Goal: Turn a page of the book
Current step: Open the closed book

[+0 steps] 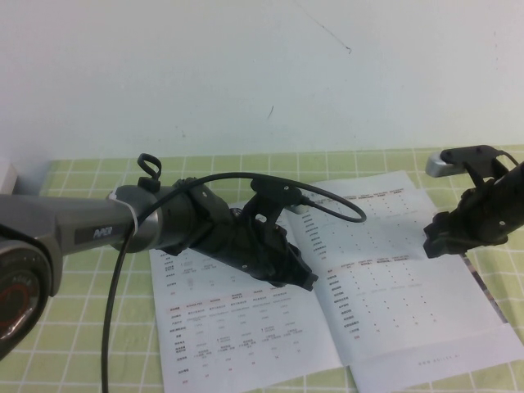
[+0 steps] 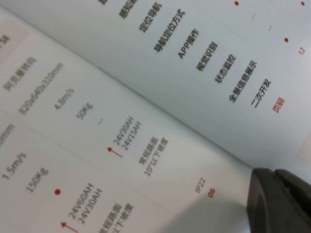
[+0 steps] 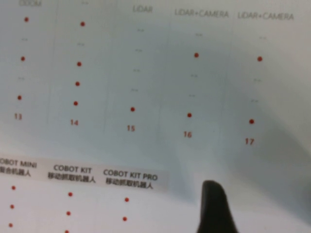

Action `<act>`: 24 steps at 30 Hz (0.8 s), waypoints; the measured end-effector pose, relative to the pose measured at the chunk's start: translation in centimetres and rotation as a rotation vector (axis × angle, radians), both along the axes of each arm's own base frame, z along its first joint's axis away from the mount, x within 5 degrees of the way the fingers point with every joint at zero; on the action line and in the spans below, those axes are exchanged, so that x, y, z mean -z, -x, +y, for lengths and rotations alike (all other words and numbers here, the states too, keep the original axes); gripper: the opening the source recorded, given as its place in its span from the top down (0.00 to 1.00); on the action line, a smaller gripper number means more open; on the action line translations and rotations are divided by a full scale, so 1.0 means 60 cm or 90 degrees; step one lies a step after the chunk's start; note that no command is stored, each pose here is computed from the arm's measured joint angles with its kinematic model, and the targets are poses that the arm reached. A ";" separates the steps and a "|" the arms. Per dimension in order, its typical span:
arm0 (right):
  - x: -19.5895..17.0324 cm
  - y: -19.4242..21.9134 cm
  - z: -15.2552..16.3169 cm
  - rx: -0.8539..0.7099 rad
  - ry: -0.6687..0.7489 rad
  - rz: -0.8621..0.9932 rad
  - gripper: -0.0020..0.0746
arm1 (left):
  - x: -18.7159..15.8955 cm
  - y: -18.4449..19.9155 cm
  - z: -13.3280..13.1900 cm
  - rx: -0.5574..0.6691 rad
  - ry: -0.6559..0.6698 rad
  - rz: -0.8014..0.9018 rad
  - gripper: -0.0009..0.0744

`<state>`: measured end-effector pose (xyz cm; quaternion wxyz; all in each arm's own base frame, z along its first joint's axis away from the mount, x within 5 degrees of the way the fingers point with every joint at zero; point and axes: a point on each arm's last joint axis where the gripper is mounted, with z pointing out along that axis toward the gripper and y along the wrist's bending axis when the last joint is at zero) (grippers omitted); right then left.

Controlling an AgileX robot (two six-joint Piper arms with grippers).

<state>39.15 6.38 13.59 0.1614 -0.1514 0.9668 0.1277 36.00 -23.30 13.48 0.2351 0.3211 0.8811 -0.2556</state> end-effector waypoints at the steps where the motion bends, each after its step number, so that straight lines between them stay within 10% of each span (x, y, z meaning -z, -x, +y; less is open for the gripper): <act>1: 0.000 0.000 -0.001 0.002 -0.002 0.000 0.44 | 0.000 0.000 0.000 0.000 0.000 0.000 0.99; 24: -0.003 0.004 0.013 -0.043 -0.069 0.006 0.53 | 0.000 0.000 0.000 0.002 -0.001 -0.001 0.99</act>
